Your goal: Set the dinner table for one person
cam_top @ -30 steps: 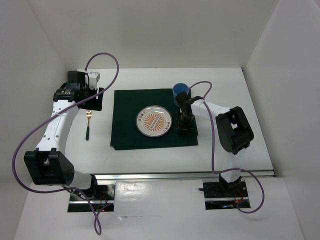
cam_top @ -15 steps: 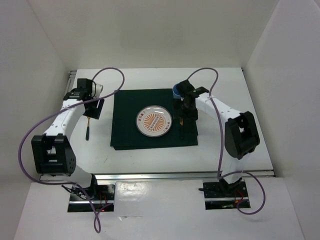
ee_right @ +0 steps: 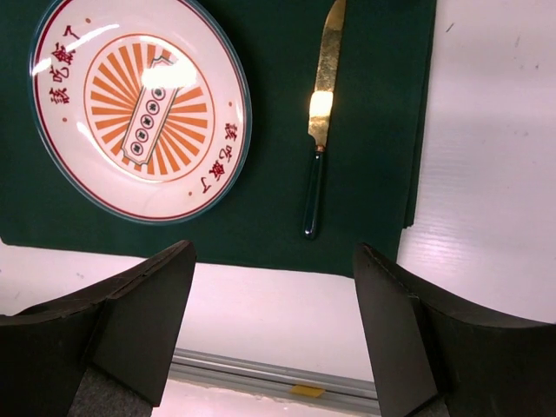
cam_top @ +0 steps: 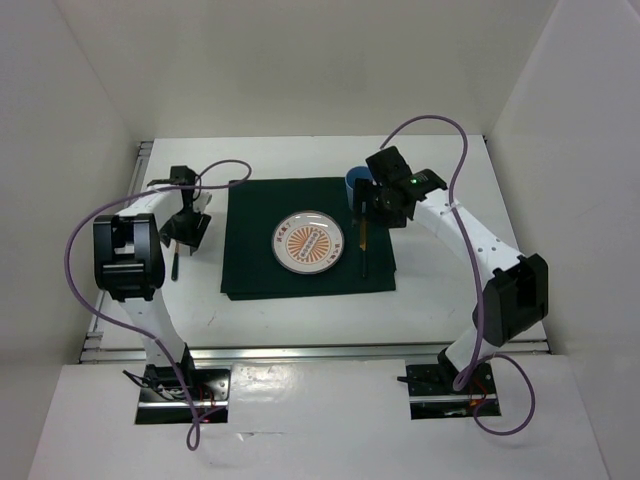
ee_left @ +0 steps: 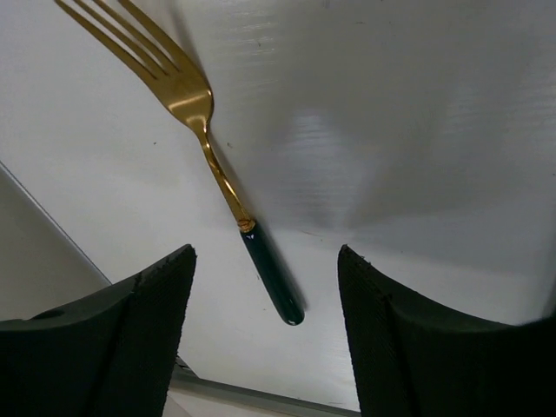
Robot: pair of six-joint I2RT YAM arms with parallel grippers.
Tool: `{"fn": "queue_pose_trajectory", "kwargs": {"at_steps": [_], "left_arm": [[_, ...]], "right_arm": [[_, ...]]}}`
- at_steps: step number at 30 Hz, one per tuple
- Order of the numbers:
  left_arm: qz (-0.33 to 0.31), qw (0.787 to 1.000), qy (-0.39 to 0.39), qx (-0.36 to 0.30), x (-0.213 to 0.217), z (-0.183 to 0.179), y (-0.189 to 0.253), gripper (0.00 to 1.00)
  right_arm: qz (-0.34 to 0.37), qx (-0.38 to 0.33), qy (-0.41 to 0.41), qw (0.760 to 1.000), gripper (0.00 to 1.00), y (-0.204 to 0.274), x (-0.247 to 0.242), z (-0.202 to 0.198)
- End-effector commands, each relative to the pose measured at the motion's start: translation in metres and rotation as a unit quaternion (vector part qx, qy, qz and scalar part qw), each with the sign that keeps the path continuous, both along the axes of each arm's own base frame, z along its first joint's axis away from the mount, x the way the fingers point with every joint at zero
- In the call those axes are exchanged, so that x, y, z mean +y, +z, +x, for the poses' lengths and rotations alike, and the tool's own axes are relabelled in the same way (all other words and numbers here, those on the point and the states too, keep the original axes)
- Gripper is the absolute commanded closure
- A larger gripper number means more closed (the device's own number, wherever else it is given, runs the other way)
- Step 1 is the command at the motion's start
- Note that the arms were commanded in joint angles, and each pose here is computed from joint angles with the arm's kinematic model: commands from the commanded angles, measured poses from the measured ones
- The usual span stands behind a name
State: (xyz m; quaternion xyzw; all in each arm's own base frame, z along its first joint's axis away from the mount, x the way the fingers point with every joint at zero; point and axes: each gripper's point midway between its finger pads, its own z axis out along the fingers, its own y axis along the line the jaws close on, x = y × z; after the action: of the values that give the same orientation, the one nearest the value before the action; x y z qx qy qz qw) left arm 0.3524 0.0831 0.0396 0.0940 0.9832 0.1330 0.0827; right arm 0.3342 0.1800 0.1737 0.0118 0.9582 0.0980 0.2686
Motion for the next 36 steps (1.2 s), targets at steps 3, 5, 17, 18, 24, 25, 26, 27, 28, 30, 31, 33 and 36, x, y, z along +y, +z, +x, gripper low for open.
{"fn": "queue_pose_trajectory", "kwargs": {"at_steps": [3, 5, 17, 18, 24, 25, 26, 27, 28, 30, 31, 33, 36], "left_arm": [[-0.022, 0.999, 0.025, 0.028, 0.001, -0.007, -0.014, 0.34], [-0.025, 0.998, 0.036, 0.047, 0.003, -0.013, -0.024, 0.4], [-0.085, 0.992, 0.052, 0.079, -0.003, -0.028, -0.037, 0.77], [-0.096, 0.991, 0.056, 0.077, -0.004, -0.027, -0.036, 0.85], [-0.142, 0.986, 0.064, 0.059, -0.016, -0.021, -0.021, 1.0], [-0.161, 0.983, 0.076, 0.047, -0.019, -0.018, -0.013, 1.0], [-0.171, 0.981, 0.082, 0.042, -0.023, -0.017, -0.004, 1.0], [-0.183, 0.979, 0.087, 0.031, -0.028, -0.012, 0.007, 1.0], [-0.21, 0.972, 0.102, -0.005, -0.033, 0.002, 0.031, 1.0], [-0.248, 0.962, 0.11, -0.023, -0.046, 0.008, 0.058, 1.0], [-0.261, 0.957, 0.118, -0.052, -0.057, 0.022, 0.081, 1.0], [-0.247, 0.959, 0.107, -0.09, -0.069, 0.032, 0.109, 1.0], [-0.214, 0.966, 0.086, -0.114, -0.106, 0.035, 0.125, 1.0]], "right_arm": [[-0.005, -0.03, -0.003, 1.0, 0.19, 0.017, -0.006, -0.003], [-0.007, -0.031, 0.001, 0.999, 0.19, 0.017, -0.007, -0.003], [0.002, -0.049, 0.001, 0.999, 0.19, 0.027, -0.003, 0.004], [0.0, -0.045, 0.001, 0.999, 0.19, 0.026, -0.004, 0.003], [0.001, -0.055, -0.002, 0.998, 0.19, 0.033, -0.006, 0.001], [0.001, -0.055, -0.002, 0.998, 0.19, 0.033, -0.006, 0.001], [-0.001, -0.051, -0.002, 0.999, 0.19, 0.029, -0.007, 0.0], [-0.001, -0.051, -0.002, 0.999, 0.19, 0.029, -0.007, 0.0], [-0.001, -0.046, -0.006, 0.999, 0.19, 0.028, -0.008, -0.002], [0.003, -0.045, -0.003, 0.999, 0.19, 0.028, -0.006, -0.003], [0.003, -0.045, -0.003, 0.999, 0.19, 0.028, -0.006, -0.003], [0.003, -0.045, -0.003, 0.999, 0.19, 0.028, -0.006, -0.003], [0.003, -0.045, -0.003, 0.999, 0.19, 0.028, -0.006, -0.003]]}}
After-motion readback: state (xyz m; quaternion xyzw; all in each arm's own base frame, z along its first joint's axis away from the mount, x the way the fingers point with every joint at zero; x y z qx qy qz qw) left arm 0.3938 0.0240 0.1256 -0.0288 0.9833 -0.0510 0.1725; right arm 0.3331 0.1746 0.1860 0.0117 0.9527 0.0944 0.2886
